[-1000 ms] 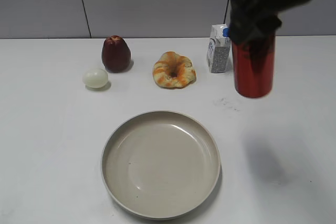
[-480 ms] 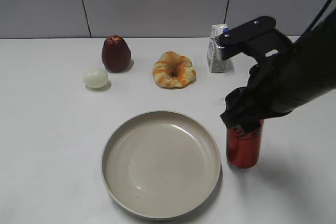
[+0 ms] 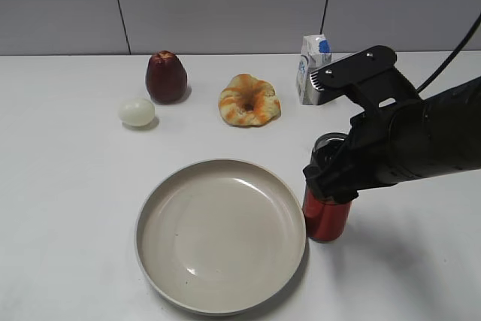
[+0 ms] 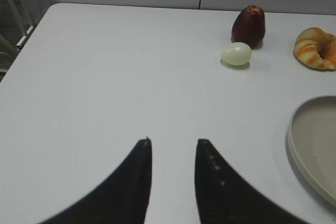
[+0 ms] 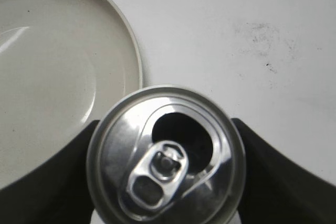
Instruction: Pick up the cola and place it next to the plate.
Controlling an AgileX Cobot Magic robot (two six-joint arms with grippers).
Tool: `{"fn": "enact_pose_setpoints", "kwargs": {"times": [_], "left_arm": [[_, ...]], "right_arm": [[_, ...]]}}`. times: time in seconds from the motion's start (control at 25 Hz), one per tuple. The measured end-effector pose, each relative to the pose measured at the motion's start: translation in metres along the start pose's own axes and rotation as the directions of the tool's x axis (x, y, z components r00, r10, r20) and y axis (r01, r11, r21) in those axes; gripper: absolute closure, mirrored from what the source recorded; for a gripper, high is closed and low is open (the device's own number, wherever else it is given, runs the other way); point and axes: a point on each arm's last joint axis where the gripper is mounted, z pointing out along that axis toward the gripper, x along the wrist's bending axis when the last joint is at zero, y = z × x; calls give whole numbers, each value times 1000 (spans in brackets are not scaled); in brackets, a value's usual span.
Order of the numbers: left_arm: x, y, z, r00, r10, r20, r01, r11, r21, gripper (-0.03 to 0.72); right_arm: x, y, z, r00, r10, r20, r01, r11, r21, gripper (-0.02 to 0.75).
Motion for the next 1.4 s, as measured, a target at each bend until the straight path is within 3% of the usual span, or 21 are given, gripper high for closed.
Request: {"fn": "enact_pose_setpoints", "kwargs": {"times": [0.4, 0.6, 0.76, 1.04, 1.12, 1.32, 1.4], "left_arm": [[0, 0, 0, 1000, 0, 0, 0, 1000, 0, 459], [0, 0, 0, 1000, 0, 0, 0, 1000, 0, 459], [0, 0, 0, 1000, 0, 0, 0, 1000, 0, 460], [0, 0, 0, 1000, 0, 0, 0, 1000, 0, 460], [0, 0, 0, 1000, 0, 0, 0, 1000, 0, 460], [0, 0, 0, 1000, 0, 0, 0, 1000, 0, 460], [0, 0, 0, 1000, 0, 0, 0, 1000, 0, 460]], "right_arm": [[-2, 3, -9, 1000, 5, 23, -6, 999, 44, 94], [-3, 38, -52, 998, -9, 66, 9, 1000, -9, 89], [-12, 49, -103, 988, -18, 153, 14, 1000, 26, 89], [-28, -2, -172, 971, -14, 238, -18, 991, 130, 92], [-30, -24, -186, 976, -17, 219, -9, 993, 120, 95], [-22, -85, -204, 998, -62, 16, 61, 997, 54, 128], [-24, -104, -203, 997, -75, -2, 76, 997, 31, 140]]}}
